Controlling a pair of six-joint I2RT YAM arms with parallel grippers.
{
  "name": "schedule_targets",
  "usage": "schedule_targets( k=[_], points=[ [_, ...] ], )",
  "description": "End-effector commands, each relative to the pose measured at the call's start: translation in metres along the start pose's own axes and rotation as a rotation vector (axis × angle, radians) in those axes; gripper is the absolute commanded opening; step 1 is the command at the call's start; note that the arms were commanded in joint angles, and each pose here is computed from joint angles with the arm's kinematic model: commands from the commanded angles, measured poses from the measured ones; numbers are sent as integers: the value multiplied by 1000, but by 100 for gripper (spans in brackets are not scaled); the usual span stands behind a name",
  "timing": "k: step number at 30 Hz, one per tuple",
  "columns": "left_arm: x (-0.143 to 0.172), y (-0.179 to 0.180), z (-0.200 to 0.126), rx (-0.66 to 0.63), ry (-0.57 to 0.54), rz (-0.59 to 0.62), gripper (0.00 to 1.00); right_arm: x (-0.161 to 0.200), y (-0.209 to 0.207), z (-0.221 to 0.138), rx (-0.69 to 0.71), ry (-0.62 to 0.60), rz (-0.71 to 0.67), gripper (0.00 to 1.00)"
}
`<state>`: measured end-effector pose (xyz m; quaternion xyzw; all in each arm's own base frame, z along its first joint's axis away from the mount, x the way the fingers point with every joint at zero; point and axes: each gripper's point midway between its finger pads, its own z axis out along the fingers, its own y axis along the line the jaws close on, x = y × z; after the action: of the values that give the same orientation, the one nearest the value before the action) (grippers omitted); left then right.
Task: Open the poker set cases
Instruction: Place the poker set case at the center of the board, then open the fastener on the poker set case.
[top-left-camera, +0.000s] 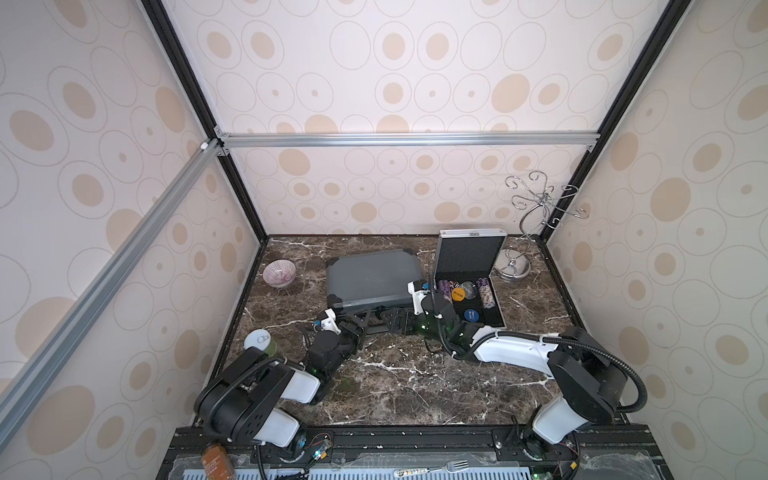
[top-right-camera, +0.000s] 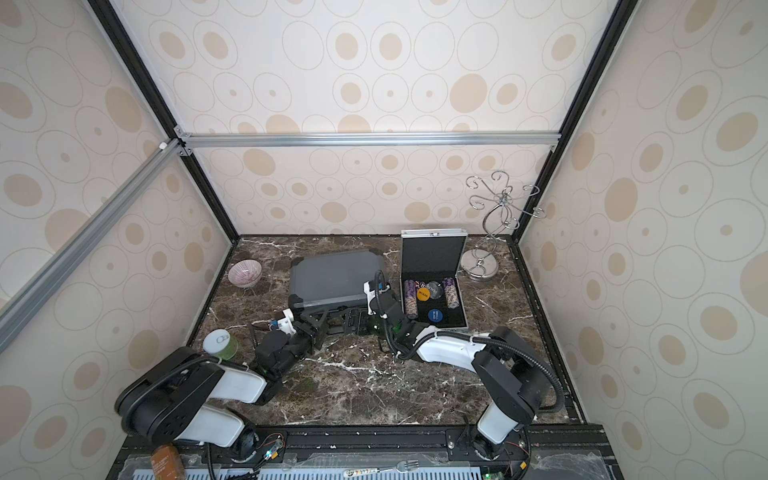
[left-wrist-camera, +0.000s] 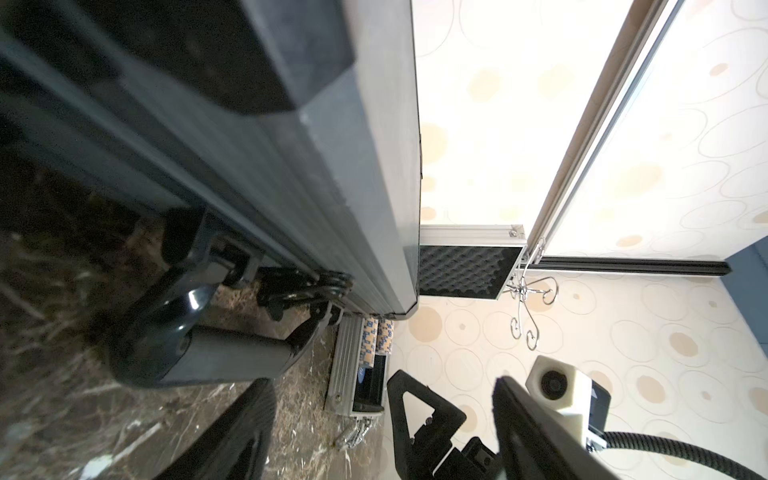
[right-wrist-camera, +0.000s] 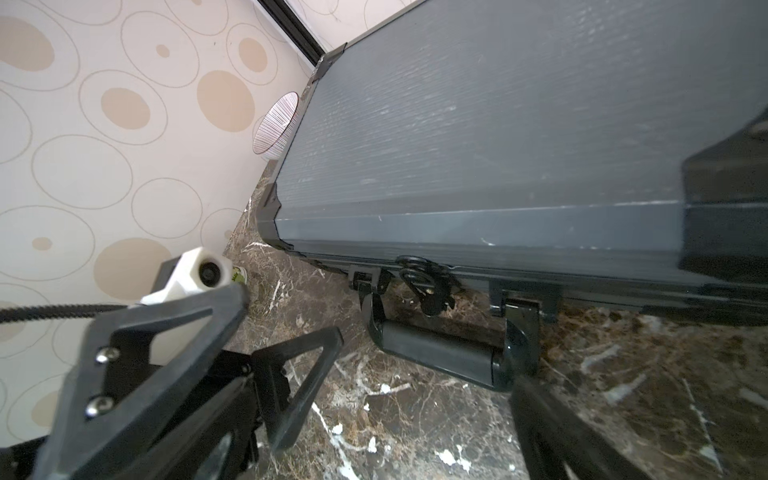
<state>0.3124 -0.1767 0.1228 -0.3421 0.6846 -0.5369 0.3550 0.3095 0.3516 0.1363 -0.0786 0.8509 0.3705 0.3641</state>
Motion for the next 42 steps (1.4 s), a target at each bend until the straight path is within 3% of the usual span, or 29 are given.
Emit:
schedule_targets(
  k=[1,4,19,42],
  points=[
    [-11,19,-1,-169,-50,171,94,8,3,8,-9,28,-46,99],
    [-18,11,-1,-192,-69,262,100,9,7,11,-28,36,-71,100],
    [-68,-27,-28,-390,-236,711,100,22,5,38,-5,116,-184,100],
    [-101,-7,-27,-436,-196,725,100,27,6,72,49,200,-280,99]
  ],
)
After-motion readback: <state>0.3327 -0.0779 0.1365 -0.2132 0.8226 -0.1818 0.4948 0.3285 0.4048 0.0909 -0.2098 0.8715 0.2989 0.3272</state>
